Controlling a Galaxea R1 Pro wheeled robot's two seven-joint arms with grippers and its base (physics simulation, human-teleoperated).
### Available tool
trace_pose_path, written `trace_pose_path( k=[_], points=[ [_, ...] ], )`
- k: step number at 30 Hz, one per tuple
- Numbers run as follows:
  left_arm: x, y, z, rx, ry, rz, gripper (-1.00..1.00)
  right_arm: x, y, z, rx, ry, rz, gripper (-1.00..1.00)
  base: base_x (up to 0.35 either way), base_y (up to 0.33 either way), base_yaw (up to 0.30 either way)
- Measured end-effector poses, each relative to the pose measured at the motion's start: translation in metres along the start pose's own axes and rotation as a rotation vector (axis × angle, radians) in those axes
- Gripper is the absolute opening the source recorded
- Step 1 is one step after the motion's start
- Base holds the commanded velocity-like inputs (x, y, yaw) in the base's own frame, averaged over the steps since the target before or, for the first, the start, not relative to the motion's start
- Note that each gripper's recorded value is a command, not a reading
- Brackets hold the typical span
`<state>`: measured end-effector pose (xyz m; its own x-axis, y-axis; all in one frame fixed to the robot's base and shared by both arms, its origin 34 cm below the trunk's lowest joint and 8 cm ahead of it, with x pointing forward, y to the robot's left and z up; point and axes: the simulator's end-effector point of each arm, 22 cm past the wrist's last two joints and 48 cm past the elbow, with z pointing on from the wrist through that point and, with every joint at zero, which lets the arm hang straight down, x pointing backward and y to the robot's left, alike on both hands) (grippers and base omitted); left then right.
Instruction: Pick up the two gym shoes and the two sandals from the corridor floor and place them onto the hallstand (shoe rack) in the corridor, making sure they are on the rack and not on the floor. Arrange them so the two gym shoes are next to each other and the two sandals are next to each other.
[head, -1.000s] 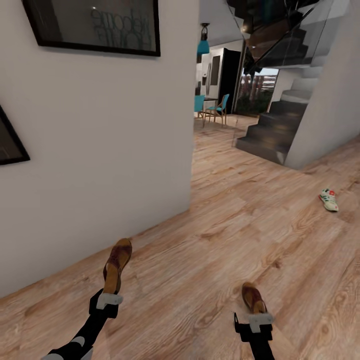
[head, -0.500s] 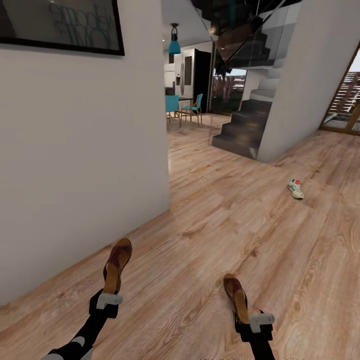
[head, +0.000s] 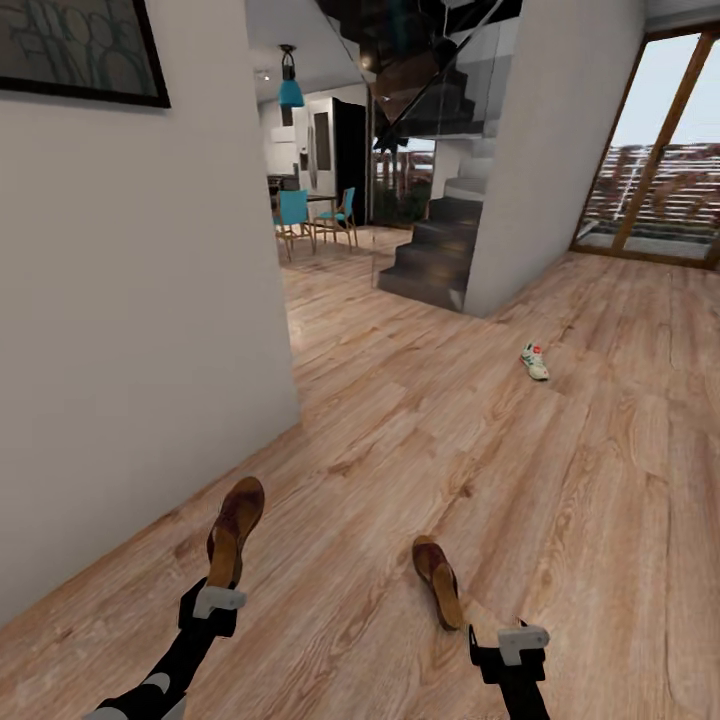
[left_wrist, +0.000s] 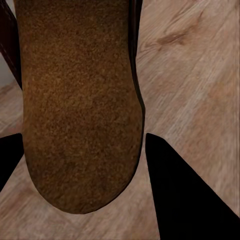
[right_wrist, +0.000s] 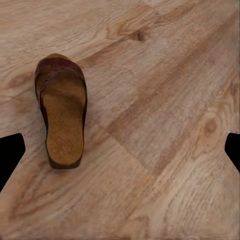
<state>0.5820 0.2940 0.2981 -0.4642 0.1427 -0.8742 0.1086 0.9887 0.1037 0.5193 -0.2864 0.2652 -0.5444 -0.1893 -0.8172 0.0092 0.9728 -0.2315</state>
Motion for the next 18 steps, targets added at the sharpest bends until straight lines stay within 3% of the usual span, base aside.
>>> trace_pose_path(
  k=[7, 13, 18],
  points=[
    [0.0, 0.0, 0.0, 0.001, 0.0, 0.001, -1.0, 0.0, 0.0, 0.0, 0.0, 0.0, -0.001, 1.0, 0.0, 0.009, -0.254],
    [0.013, -0.001, 0.0, 0.002, 0.061, -0.002, -1.0, 0.0, 0.0, 0.0, 0.0, -0.001, 0.0, 1.0, 0.023, 0.242, -0.046],
    [0.016, 0.0, 0.0, 0.001, 0.073, -0.004, -1.0, 0.0, 0.0, 0.0, 0.0, -0.001, 0.0, 1.0, 0.078, 0.283, -0.005]
  ],
)
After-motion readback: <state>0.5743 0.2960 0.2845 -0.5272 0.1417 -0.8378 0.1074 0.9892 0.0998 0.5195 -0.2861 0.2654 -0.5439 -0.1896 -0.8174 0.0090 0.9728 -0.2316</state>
